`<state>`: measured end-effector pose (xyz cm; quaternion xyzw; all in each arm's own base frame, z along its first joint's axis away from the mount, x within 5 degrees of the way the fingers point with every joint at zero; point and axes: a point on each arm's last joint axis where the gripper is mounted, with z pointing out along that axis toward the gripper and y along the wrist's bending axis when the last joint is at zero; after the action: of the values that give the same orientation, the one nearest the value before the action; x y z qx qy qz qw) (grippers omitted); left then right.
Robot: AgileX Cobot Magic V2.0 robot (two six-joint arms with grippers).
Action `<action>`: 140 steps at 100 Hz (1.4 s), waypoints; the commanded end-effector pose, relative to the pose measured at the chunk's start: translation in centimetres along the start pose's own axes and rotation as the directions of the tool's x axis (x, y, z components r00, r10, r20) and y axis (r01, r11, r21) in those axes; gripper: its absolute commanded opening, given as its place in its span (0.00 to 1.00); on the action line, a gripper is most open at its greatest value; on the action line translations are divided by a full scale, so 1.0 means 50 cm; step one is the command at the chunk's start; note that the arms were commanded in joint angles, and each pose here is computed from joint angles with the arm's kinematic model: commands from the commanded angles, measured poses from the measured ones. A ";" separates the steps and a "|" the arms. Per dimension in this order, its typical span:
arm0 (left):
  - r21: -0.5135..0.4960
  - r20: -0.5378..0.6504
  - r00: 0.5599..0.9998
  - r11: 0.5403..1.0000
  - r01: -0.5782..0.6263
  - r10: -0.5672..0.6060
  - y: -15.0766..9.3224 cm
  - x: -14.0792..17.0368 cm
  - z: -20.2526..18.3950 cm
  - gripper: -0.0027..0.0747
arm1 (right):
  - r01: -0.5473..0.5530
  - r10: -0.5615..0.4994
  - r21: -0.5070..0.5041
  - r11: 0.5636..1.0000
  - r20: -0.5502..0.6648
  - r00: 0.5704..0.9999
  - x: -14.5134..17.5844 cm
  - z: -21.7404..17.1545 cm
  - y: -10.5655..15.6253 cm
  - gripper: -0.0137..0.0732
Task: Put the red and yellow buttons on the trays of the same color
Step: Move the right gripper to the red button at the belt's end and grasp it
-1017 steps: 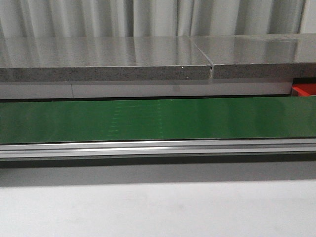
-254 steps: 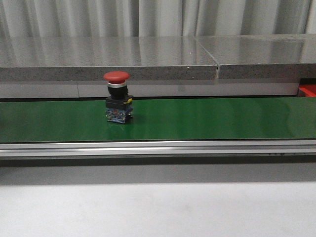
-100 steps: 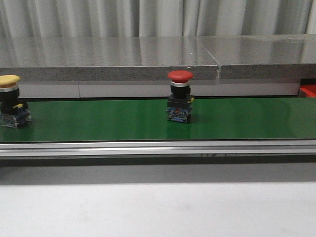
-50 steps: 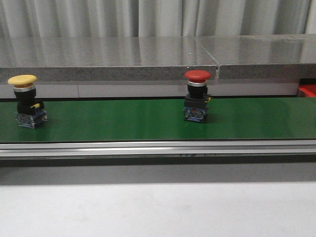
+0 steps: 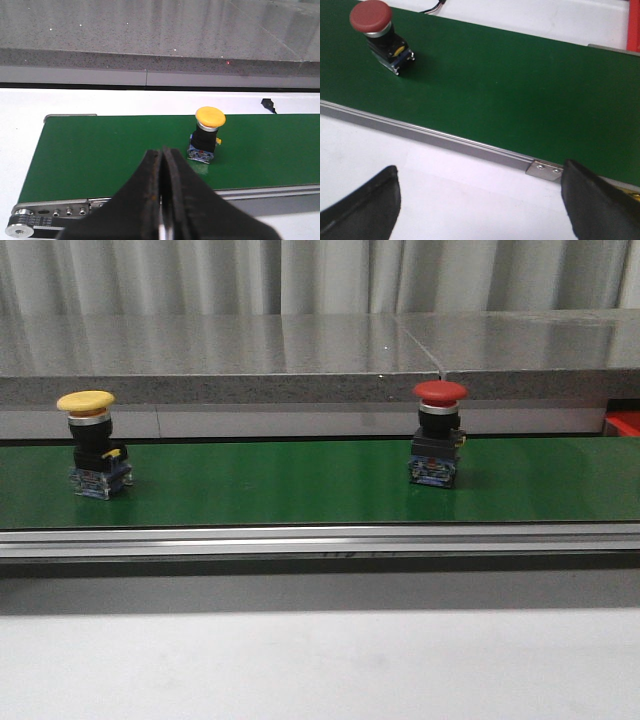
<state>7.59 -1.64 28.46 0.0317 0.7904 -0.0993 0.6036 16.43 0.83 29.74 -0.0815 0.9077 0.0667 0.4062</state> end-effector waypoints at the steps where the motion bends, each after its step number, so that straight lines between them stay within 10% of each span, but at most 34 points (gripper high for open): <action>1: 0.013 0.095 0.995 1.000 0.005 -0.006 -0.004 -0.030 -0.004 0.01 | 0.016 -0.016 -0.005 1.000 0.032 0.999 -0.041 0.009 -0.003 0.90; 95: 0.013 0.095 0.995 1.000 0.005 -0.006 -0.004 -0.030 -0.004 0.01 | 0.152 -0.174 -0.160 0.975 -0.131 0.976 -0.195 0.293 0.036 0.90; 124: 0.013 0.095 0.995 1.000 0.005 -0.006 -0.004 -0.030 -0.004 0.01 | 0.159 -0.184 -0.173 0.972 -0.136 0.973 -0.215 0.286 0.034 0.32; 140: 0.013 0.095 0.995 1.000 0.005 -0.006 -0.004 -0.030 -0.004 0.01 | 0.144 -0.169 -0.177 0.973 -0.133 0.977 -0.273 0.243 0.002 0.27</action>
<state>7.59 -1.67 28.45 0.0332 0.7900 -0.1005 0.6039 34.01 5.74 27.50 -0.1988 0.9324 0.1089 0.2815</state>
